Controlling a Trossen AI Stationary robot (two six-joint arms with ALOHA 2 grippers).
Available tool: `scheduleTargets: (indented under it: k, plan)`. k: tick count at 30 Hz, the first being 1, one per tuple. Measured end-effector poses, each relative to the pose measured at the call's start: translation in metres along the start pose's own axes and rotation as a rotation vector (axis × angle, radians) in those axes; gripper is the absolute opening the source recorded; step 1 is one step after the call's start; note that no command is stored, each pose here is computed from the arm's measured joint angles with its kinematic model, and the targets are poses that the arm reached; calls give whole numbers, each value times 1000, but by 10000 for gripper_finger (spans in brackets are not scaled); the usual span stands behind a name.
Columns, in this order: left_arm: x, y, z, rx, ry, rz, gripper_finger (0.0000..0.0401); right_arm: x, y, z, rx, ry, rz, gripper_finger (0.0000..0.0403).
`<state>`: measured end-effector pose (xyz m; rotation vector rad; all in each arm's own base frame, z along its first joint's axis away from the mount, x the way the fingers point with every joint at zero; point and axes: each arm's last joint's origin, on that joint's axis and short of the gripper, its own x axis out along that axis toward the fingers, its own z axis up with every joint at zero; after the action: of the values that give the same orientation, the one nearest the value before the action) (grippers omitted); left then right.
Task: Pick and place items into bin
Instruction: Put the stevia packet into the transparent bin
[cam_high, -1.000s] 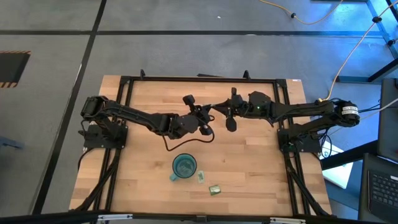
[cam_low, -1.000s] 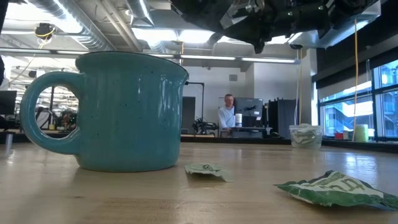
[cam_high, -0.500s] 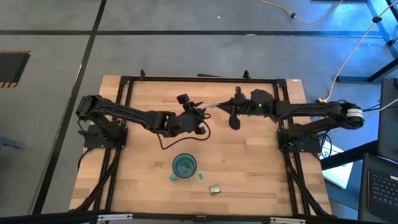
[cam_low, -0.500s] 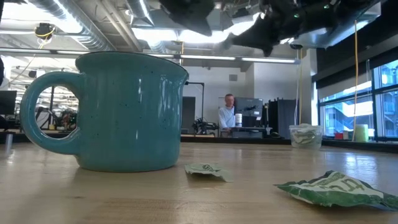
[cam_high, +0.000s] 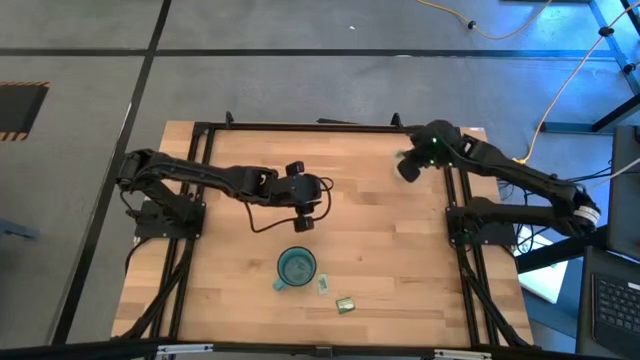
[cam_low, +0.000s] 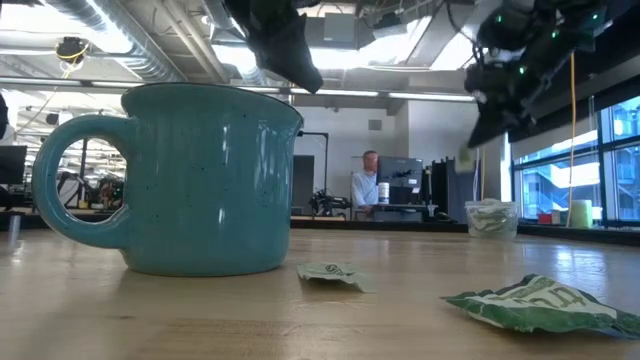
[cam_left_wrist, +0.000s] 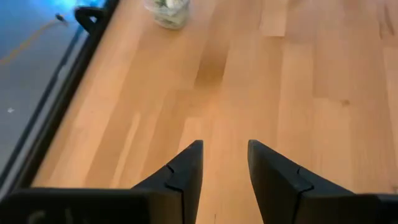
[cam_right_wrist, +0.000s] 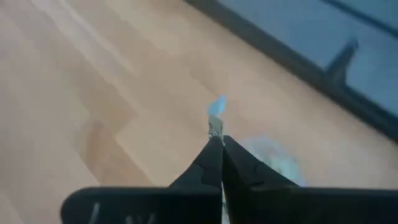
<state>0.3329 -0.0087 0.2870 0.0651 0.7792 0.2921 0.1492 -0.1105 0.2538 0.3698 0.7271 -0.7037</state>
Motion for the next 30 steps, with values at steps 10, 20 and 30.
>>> scheduleTargets:
  k: [10, 20, 30]
  plan:
    - [2, 5, -1, -12, 18, -30, 114, 22, -30, -13, 114, 215, 26, 0]
    - [2, 2, -2, -20, 32, -103, 113, 52, -39, -20, 127, 359, 3, 0]
    - [2, 2, -3, -21, 43, -102, 113, 55, -41, -21, 65, 372, -76, 69]
